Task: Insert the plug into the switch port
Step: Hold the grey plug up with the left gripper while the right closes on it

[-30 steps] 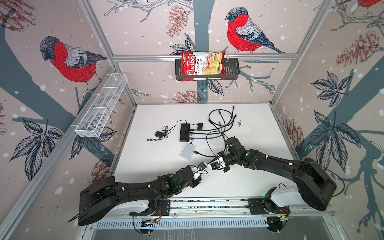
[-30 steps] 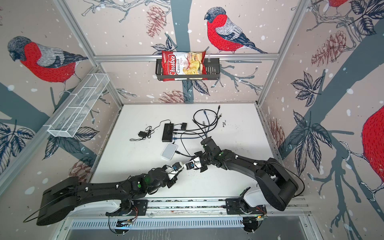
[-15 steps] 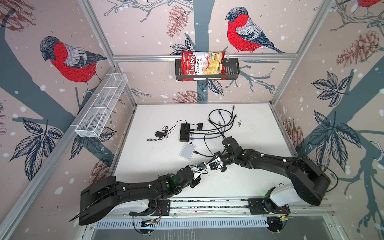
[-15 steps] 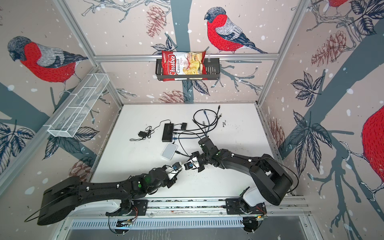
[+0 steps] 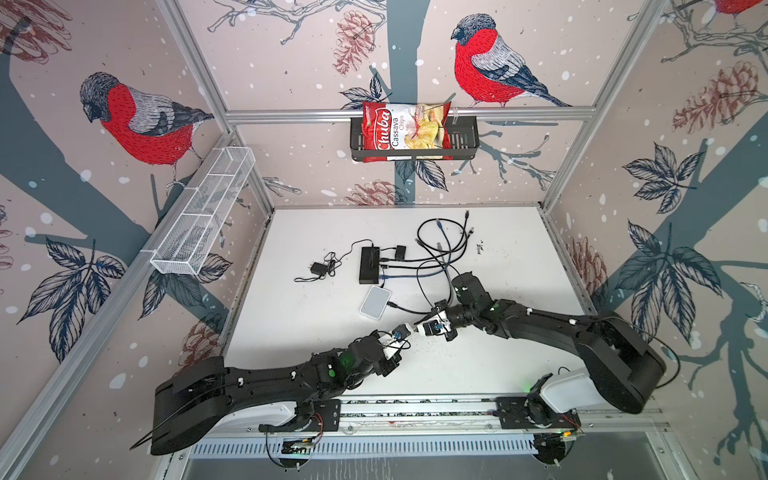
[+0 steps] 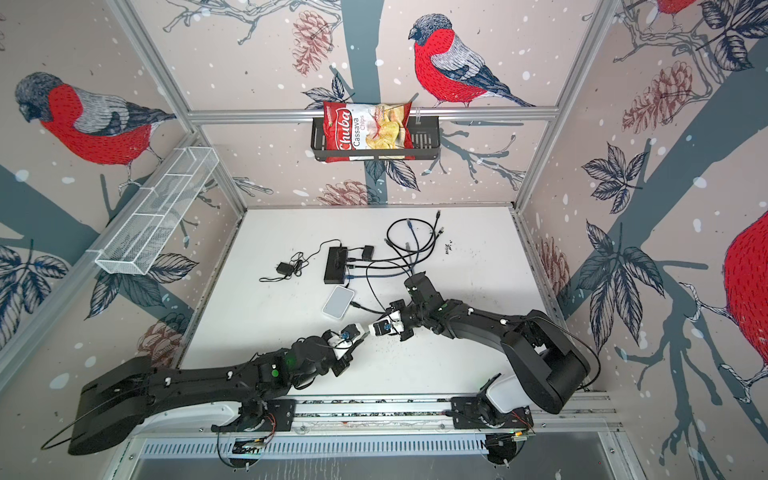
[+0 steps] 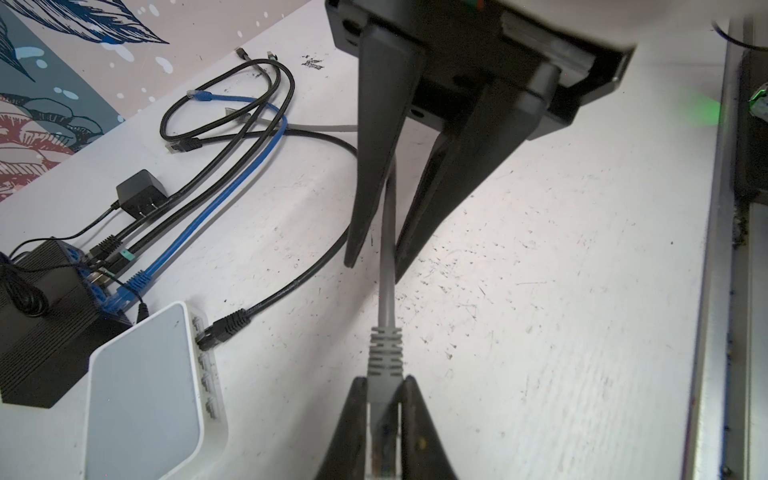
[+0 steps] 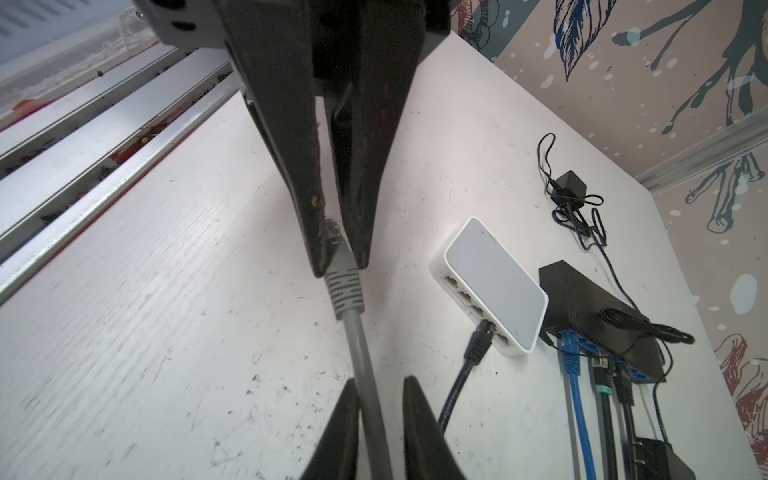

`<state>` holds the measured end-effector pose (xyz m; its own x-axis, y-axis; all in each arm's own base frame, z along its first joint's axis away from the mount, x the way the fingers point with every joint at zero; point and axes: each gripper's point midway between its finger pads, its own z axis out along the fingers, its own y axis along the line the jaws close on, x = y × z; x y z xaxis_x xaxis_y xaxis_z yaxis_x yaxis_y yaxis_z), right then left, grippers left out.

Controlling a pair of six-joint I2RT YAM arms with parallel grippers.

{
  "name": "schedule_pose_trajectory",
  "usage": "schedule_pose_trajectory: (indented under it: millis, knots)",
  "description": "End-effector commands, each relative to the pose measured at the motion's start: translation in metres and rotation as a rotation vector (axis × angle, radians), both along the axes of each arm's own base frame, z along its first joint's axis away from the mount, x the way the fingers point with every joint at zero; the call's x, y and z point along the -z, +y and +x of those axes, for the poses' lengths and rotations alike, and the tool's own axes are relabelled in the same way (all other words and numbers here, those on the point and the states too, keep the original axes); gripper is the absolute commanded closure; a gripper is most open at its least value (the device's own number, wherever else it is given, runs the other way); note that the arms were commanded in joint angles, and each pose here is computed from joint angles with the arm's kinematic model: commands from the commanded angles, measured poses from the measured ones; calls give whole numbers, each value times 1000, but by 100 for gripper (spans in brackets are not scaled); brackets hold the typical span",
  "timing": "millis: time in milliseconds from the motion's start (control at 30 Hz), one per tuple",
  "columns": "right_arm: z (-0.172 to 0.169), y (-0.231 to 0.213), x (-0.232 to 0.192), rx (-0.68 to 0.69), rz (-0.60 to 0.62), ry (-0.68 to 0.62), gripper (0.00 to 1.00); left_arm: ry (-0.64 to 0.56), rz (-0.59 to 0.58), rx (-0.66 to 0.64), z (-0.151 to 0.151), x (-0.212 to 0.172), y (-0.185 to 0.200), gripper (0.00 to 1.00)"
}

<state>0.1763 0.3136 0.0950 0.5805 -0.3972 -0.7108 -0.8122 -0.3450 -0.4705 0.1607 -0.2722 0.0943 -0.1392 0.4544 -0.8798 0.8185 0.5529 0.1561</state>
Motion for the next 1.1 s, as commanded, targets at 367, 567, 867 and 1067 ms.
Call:
schedule_pose_trajectory:
  millis: [367,567,867,1067]
  knots:
    - [2,-6,-8,25,24,6,99,-40,-97,-43,6,-12,2,27]
    - [-4,-15,-5,23,-10,3,99,-111,-195,-43,3,-21,14,27]
    - [-9,-22,-2,34,-6,3,99,-220,-231,9,0,-36,15,31]
    - [-9,-22,-4,30,3,-4,98,-223,-163,67,-2,-25,6,38]
